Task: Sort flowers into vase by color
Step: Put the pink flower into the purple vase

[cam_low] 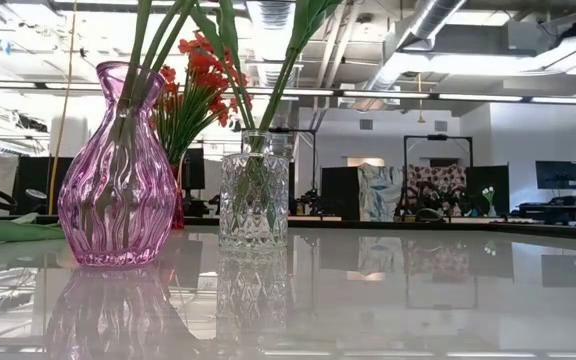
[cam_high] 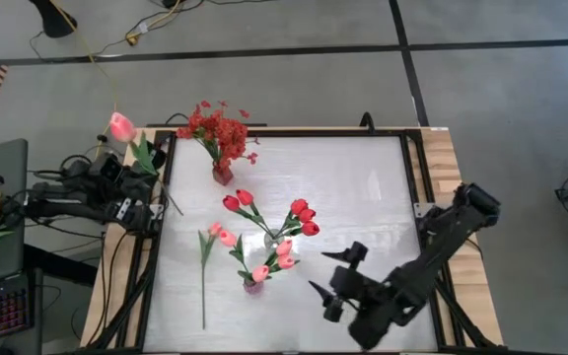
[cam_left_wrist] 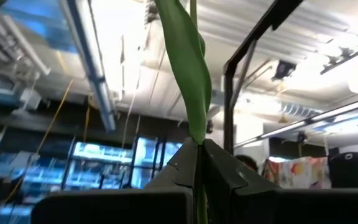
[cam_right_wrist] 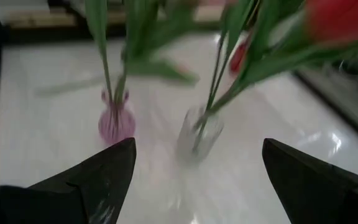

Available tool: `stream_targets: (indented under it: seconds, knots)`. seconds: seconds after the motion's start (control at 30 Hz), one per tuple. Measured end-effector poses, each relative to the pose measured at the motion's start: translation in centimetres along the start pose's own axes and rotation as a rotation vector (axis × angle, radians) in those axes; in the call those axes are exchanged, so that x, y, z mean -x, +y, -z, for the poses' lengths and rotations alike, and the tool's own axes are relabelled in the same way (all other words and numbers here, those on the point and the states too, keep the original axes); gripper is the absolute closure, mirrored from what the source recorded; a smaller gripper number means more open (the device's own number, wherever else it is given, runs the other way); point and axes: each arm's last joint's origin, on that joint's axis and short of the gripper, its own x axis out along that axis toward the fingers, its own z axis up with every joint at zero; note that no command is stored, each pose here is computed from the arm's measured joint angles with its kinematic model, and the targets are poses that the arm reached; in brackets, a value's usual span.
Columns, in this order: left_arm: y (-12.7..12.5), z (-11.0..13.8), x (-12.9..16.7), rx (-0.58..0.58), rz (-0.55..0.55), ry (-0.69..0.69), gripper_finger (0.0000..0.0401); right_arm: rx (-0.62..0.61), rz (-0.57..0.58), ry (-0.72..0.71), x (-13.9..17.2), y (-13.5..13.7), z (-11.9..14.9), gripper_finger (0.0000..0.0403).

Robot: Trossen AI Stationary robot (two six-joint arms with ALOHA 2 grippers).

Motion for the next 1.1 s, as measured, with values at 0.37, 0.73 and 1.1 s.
stream_targets:
  seconds: [0.37,0.73,1.1]
  knots:
    - [0.2,-0.3,-6.4,-0.117,0.092,-0.014,0.0401,0.141,0.073,-0.376,5.5,-2.6,-7.4,0.0026]
    - [3.4,1.8,-11.4,-0.153,0.115,0.026,0.0401,0.258,-0.089,-0.498,-1.5,-12.5,-13.4,0.0026]
    - [8.6,3.6,-12.4,-0.131,0.140,-0.043,0.0401,0.081,-0.190,-0.876,-6.7,-20.1,-14.2,0.0026]
